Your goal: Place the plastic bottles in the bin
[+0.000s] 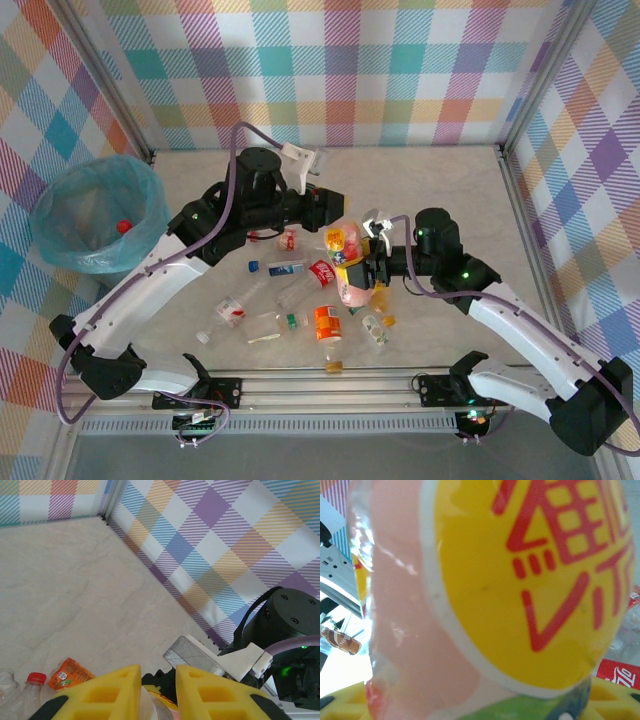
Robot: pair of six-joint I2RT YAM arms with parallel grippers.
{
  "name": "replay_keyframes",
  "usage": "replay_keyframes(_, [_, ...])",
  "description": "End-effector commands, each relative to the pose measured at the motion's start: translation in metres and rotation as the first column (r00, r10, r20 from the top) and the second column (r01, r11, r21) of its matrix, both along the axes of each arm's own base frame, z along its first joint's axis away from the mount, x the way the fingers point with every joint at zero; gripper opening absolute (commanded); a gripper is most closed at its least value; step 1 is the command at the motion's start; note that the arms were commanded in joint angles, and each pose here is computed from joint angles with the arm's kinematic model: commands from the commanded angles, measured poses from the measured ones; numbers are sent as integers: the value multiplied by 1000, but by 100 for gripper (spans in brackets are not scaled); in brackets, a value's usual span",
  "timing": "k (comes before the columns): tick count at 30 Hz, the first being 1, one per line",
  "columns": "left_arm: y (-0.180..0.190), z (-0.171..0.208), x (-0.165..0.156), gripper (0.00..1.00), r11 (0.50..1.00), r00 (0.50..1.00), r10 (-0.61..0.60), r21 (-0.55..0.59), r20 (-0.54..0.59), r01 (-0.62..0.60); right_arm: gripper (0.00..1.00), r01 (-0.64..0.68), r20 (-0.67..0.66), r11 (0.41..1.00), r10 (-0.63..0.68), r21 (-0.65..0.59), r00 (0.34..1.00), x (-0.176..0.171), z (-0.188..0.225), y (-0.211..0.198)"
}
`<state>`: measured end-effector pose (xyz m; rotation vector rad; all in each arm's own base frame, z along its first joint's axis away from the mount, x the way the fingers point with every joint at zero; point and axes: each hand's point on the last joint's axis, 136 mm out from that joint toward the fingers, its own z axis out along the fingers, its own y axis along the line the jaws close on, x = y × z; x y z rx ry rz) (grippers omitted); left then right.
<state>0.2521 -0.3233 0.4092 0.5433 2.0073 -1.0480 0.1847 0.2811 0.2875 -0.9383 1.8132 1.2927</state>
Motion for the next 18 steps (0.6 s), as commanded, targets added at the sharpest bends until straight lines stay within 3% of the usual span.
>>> replay_keyframes(1, [7, -9, -8, 23, 999, 1000, 4, 38, -19, -3, 60, -56, 113, 997, 49, 60, 992, -5, 32, 5])
replay_keyframes(3, [9, -10, -8, 19, 999, 1000, 13, 46, -15, -12, 60, -56, 116, 997, 49, 59, 992, -5, 33, 6])
replay_keyframes(6, [13, -10, -6, 22, 998, 999, 31, 54, -8, -30, 60, -62, 121, 996, 55, 59, 991, -5, 35, 7])
replay_keyframes(7, [14, -11, -6, 29, 998, 999, 38, 57, -7, -38, 60, -66, 119, 996, 59, 57, 991, -5, 35, 8])
replay_keyframes(9, [18, -12, -3, 53, 996, 998, 65, 69, -3, -64, 60, -74, 120, 996, 67, 55, 990, -6, 36, 10])
replay_keyframes(11, [21, -13, -3, 62, 994, 997, 76, 77, -1, -76, 59, -78, 117, 996, 72, 48, 991, -6, 35, 11])
replay_keyframes(18, [33, -16, 1, 63, 987, 991, 132, 93, 19, -133, 59, -89, 121, 995, 83, 41, 989, -7, 34, 16])
